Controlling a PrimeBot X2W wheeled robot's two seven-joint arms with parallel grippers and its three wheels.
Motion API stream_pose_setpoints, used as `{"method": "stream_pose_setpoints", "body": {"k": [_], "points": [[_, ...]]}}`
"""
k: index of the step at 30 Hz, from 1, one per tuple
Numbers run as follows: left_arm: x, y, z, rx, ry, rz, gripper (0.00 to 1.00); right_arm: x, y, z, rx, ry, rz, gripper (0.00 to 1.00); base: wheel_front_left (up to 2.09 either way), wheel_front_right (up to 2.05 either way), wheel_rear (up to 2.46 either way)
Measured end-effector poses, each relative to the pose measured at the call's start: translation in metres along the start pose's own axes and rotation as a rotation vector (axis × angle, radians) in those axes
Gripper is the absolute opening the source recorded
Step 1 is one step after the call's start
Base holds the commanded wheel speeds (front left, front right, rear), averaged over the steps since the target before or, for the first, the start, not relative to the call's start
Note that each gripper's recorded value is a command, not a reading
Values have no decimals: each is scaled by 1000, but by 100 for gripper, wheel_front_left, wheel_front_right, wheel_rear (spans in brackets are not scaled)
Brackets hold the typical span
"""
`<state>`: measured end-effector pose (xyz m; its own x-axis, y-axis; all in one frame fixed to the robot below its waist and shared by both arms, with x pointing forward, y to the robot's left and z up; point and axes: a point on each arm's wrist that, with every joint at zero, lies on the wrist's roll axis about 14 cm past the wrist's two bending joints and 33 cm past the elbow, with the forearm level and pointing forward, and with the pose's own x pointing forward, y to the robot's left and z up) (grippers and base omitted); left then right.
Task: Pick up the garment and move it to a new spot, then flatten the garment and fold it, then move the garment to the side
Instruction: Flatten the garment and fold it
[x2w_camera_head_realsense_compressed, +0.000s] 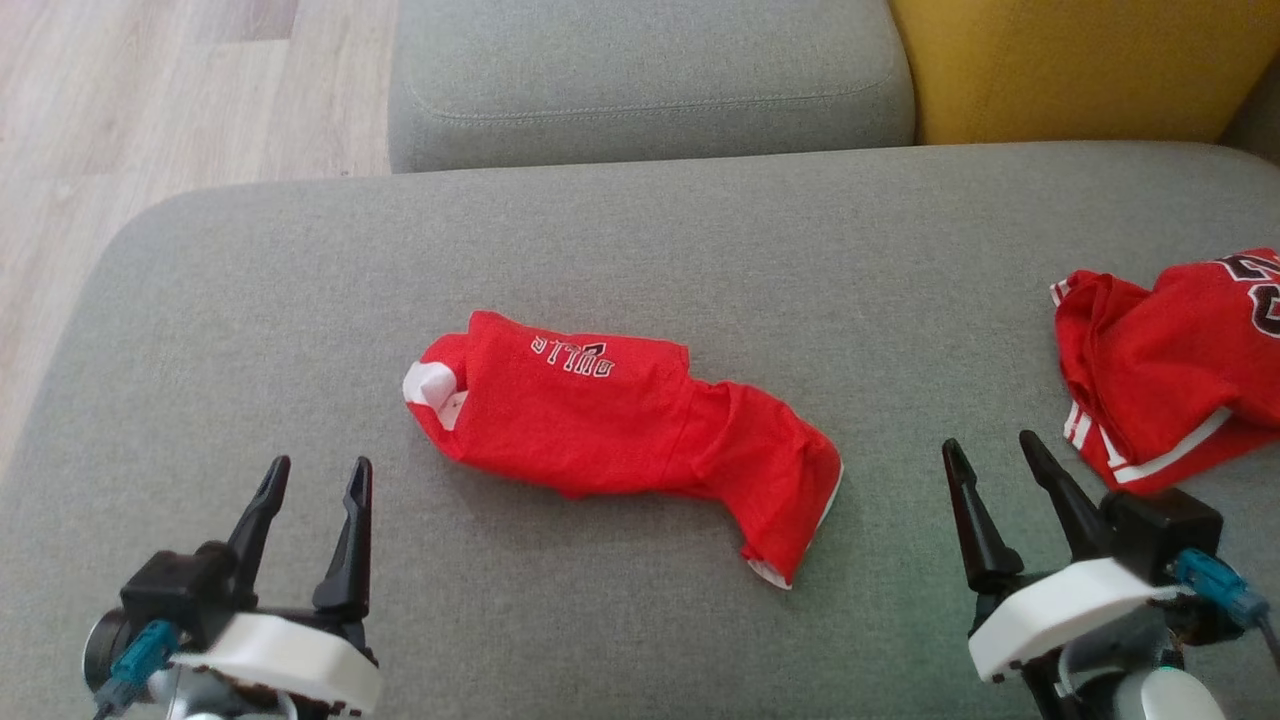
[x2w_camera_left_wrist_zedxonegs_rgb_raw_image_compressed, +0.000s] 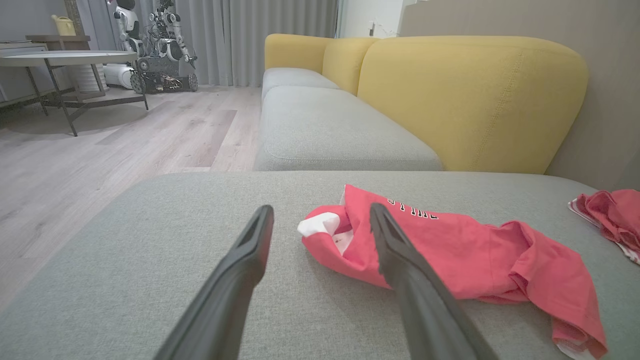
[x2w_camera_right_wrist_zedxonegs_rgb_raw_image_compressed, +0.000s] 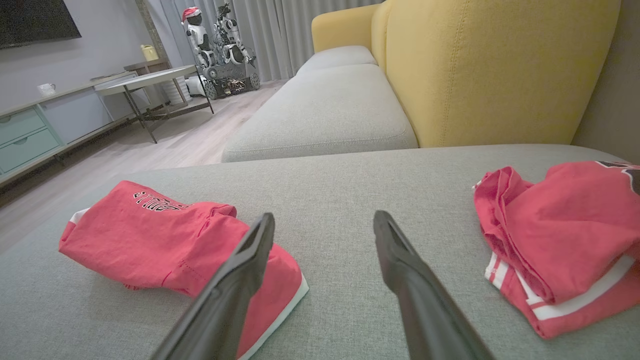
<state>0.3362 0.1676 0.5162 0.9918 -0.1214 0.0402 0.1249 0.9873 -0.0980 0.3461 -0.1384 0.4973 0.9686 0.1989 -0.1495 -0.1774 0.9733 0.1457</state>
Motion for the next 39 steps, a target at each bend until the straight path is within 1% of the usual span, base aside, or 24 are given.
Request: {"method": "stream_pose_setpoints", "body": {"k": [6,9,16,19,23,28,29,30,31,34,39], "points": [[-1,0,-2,0,6,6,100,2,4,-4,-2,18,12,100,0,0,0],[-1,2,-3,0,11,11,100,4,16,-13,-21,60,48,100,0,0,0],[3,7,-6,1,19,25,100,0,79,-69,-82,261,241,100,0,0,0],[10,10,-1,4,0,32,100,-4,94,-94,-108,344,296,100,0,0,0],[14,13,0,4,-10,39,100,-2,91,-117,-151,413,300,100,0,0,0],[14,14,-3,-2,-6,47,100,12,77,-120,-191,411,272,100,0,0,0],[14,14,-4,-3,-6,49,100,14,75,-122,-194,419,267,48,0,0,0],[14,15,-5,-4,-4,50,100,15,72,-123,-193,420,261,3,0,0,0],[15,14,-5,-5,-4,51,100,16,70,-124,-192,420,256,0,0,0,0],[17,13,-2,-7,-19,50,100,20,68,-118,-153,388,244,0,0,0,0],[17,13,-2,-9,-21,50,100,39,61,-83,-102,266,212,0,0,0,0]]}}
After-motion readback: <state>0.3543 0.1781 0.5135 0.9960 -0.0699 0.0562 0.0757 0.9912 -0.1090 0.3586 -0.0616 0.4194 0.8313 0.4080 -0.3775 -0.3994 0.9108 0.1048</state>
